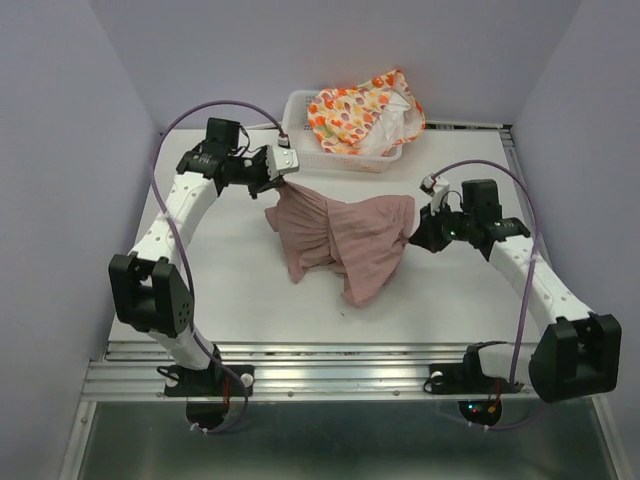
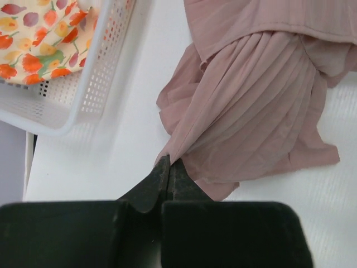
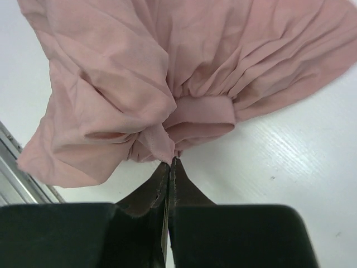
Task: Fold and stack the skirts
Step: Fold the skirt
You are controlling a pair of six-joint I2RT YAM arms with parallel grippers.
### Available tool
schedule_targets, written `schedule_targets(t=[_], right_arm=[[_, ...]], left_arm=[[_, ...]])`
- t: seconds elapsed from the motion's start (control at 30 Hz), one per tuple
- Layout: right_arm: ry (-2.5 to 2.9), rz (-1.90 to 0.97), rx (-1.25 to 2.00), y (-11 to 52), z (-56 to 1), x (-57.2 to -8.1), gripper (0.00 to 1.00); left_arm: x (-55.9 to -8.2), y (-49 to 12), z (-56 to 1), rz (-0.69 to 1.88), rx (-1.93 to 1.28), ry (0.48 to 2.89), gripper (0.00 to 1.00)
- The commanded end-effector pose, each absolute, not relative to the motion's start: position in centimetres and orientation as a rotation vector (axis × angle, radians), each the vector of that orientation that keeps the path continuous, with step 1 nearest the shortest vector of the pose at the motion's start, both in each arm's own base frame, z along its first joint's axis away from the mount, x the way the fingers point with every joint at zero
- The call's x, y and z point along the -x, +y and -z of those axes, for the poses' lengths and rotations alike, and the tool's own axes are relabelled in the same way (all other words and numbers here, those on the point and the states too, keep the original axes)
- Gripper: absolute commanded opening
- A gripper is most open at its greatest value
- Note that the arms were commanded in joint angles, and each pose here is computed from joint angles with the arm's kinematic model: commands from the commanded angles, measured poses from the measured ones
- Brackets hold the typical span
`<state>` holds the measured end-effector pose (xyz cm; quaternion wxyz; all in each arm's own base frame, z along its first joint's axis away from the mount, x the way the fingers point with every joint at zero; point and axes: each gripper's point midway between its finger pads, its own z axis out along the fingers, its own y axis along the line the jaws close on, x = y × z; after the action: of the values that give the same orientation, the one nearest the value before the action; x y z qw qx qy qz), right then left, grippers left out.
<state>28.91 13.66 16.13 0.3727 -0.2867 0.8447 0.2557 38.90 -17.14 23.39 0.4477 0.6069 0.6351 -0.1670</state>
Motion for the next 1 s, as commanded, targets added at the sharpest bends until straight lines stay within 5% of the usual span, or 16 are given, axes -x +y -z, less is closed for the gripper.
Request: schedule_targets(t=[0.0,0.43,0.7,0.97], right_arm=[[2.203,-0.81,0.79,14.5,-14.5,-27.7,0.01],[2.353,-0.952,0.62,12.7,-8.6,-32.0,0.01],[2.368,-1.059,0.549,13.4,-7.4,-35.0,0.01],[2.232,-1.006,0.553,13.7,-12.8,-37.7,0.01]], left_arm=[[-42.4,-19.0,-26.3,0.351,-1.416,1.559,0.0],[-53.6,-21.9,-18.1,0.376,-1.154,1.821,0.0],[-56.1,-22.2,-12.0,0.343,-1.105,1.919,0.0],[-55.1,-21.1,-8.8,0.302,-1.118,1.961,0.0]])
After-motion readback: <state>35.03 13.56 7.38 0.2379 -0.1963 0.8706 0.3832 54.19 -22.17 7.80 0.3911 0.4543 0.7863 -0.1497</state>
